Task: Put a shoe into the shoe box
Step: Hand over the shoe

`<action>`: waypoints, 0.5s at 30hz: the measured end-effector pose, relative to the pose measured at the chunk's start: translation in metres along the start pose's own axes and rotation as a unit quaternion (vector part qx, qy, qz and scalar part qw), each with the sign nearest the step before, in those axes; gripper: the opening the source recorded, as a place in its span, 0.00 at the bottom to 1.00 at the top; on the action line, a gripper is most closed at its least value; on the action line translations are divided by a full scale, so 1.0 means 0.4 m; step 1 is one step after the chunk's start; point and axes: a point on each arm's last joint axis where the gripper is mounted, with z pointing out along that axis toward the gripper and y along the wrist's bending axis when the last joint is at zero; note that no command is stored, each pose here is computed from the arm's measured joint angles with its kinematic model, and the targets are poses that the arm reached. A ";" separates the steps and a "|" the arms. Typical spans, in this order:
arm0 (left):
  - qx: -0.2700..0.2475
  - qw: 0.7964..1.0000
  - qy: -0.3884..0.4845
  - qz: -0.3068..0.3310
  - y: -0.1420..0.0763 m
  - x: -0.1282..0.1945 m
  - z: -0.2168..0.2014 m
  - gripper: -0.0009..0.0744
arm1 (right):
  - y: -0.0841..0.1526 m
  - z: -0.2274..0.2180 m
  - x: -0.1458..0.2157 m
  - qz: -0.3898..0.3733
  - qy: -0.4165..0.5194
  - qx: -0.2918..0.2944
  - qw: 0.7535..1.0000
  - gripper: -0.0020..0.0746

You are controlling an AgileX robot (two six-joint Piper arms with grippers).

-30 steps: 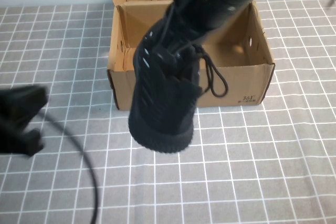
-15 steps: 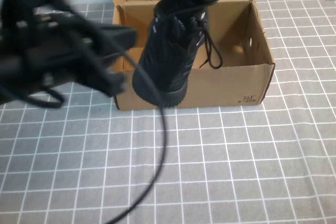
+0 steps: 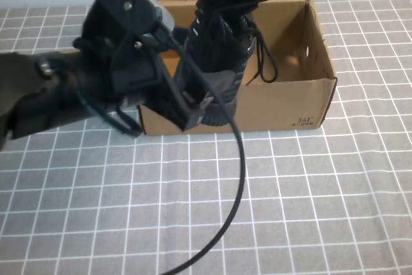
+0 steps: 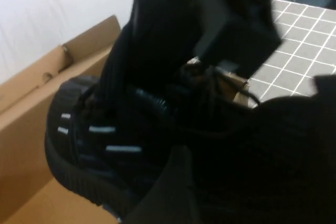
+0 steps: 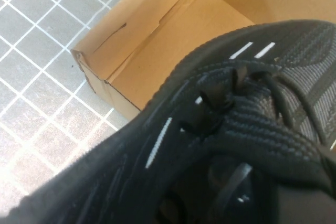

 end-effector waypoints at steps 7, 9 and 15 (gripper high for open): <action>-0.031 0.997 0.026 -0.060 0.026 0.053 0.084 0.90 | -0.003 0.000 -0.001 0.001 -0.002 0.001 1.000 0.06; -0.030 0.997 0.033 -0.065 0.027 0.066 0.102 0.90 | -0.003 0.000 -0.001 0.000 -0.002 0.002 1.000 0.06; -0.030 0.997 0.027 -0.067 0.030 0.075 0.122 0.90 | -0.001 0.000 0.001 0.001 0.001 -0.003 1.000 0.06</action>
